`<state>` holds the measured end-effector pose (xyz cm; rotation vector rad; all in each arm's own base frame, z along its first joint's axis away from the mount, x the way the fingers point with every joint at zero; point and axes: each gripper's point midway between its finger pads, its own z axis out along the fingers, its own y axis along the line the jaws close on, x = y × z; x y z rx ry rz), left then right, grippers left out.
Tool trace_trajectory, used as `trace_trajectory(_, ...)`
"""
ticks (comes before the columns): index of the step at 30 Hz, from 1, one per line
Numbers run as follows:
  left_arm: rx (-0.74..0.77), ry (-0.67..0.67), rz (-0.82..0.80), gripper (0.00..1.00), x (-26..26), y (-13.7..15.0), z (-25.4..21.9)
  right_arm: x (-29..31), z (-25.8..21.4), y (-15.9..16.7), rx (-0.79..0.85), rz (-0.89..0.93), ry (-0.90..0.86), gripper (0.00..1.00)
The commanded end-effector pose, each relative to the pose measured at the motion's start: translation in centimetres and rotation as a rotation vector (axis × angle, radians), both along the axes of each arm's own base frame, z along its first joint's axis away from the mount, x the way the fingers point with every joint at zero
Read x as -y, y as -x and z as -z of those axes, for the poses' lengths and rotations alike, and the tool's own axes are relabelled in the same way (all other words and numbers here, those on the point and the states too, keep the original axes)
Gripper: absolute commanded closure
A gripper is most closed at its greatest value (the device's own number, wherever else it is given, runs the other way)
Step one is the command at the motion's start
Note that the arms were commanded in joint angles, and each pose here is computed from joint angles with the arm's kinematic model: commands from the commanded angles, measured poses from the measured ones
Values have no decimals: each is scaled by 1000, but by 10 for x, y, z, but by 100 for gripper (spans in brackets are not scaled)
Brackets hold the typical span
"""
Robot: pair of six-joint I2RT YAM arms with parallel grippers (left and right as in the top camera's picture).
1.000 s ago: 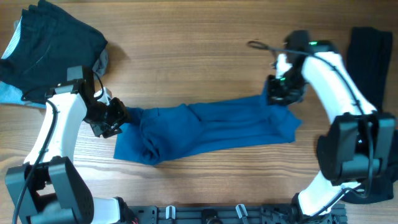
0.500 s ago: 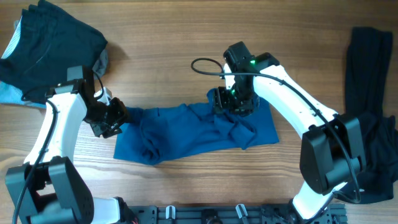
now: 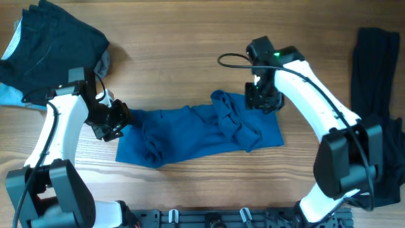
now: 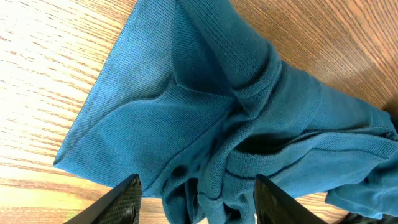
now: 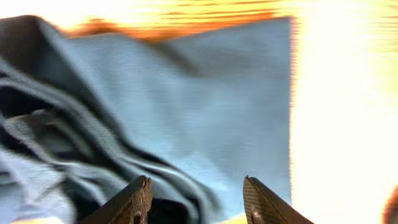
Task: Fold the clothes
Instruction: 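Fold the polo's right end leftward with the right gripper toward the center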
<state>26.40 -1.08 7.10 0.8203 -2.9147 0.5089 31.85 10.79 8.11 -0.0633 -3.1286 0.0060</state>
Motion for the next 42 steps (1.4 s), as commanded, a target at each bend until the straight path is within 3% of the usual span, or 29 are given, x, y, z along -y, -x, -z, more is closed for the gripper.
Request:
trace_trajectory(1, 13, -1, -4, 42, -1, -4, -3, 19, -2, -1, 26, 42, 70, 49)
trace_trajectory(11, 8, 0, -4, 42, -1, -3, -3, -81, 46, 42, -72, -119, -278, 49)
trace_trajectory(17, 9, 0, -4, 42, -1, -3, -3, -171, 10, 80, -131, -422, -736, 48)
trace_trajectory(24, 9, -1, -4, 40, -1, -3, -3, -174, 7, 69, -68, -443, -724, 51)
trace_trajectory(31, 19, 2, 77, 22, 0, 4, 8, -122, -29, 25, 158, -354, -354, 46)
trace_trajectory(34, 39, -1, 104, 21, 1, 5, 24, -106, -53, 13, 243, -291, -338, 42)
trace_trajectory(42, 129, -19, 197, 27, 12, 4, 58, -101, -53, 12, 241, -273, -335, 42)
